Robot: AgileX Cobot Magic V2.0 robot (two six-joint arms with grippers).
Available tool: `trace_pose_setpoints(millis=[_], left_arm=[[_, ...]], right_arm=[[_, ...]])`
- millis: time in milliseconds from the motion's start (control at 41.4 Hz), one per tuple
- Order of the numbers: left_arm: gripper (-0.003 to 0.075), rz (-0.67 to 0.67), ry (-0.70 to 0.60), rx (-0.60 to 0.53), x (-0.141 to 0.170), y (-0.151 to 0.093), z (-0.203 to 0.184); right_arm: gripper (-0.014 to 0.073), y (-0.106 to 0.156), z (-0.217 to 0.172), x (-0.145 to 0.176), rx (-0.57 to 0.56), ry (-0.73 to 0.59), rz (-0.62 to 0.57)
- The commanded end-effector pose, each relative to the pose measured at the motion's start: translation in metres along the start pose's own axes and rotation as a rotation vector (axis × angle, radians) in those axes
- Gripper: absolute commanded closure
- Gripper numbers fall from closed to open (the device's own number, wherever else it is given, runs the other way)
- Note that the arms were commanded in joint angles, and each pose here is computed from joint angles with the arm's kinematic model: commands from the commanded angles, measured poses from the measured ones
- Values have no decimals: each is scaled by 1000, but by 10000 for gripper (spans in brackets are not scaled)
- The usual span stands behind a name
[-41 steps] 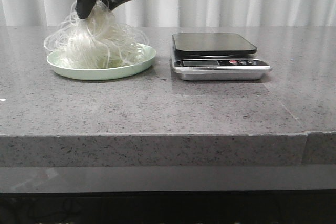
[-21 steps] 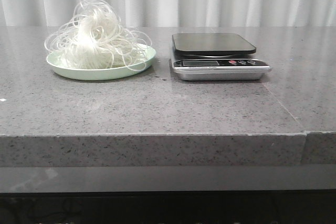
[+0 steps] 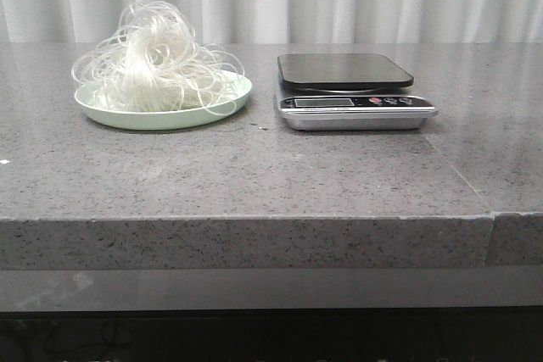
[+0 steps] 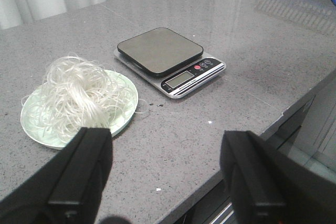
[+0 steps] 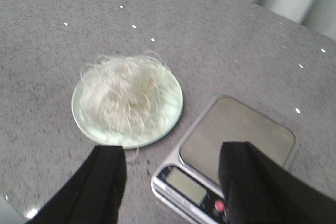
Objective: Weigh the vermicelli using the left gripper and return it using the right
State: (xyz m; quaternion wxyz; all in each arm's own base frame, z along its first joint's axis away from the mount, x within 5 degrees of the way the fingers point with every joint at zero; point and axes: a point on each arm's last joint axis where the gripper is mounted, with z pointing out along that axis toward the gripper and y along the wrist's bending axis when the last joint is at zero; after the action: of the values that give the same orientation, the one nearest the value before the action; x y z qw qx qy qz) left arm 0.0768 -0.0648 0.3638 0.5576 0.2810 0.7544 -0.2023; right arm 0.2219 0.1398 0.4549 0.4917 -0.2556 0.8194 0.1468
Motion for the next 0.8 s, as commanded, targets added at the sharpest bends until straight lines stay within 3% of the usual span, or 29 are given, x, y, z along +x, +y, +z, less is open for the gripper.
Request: trace_pose_setpoints(millis=[0, 459, 774], left_arm=[[216, -14, -97, 8, -14, -1, -3], [216, -14, -97, 8, -14, -1, -3], [216, -14, -97, 8, -14, -1, -3]], right_arm=[[99, -5, -34, 4, 37, -122, 1], [99, -2, -96, 99, 70, -114, 13], [99, 3, -126, 136, 70, -143, 12]])
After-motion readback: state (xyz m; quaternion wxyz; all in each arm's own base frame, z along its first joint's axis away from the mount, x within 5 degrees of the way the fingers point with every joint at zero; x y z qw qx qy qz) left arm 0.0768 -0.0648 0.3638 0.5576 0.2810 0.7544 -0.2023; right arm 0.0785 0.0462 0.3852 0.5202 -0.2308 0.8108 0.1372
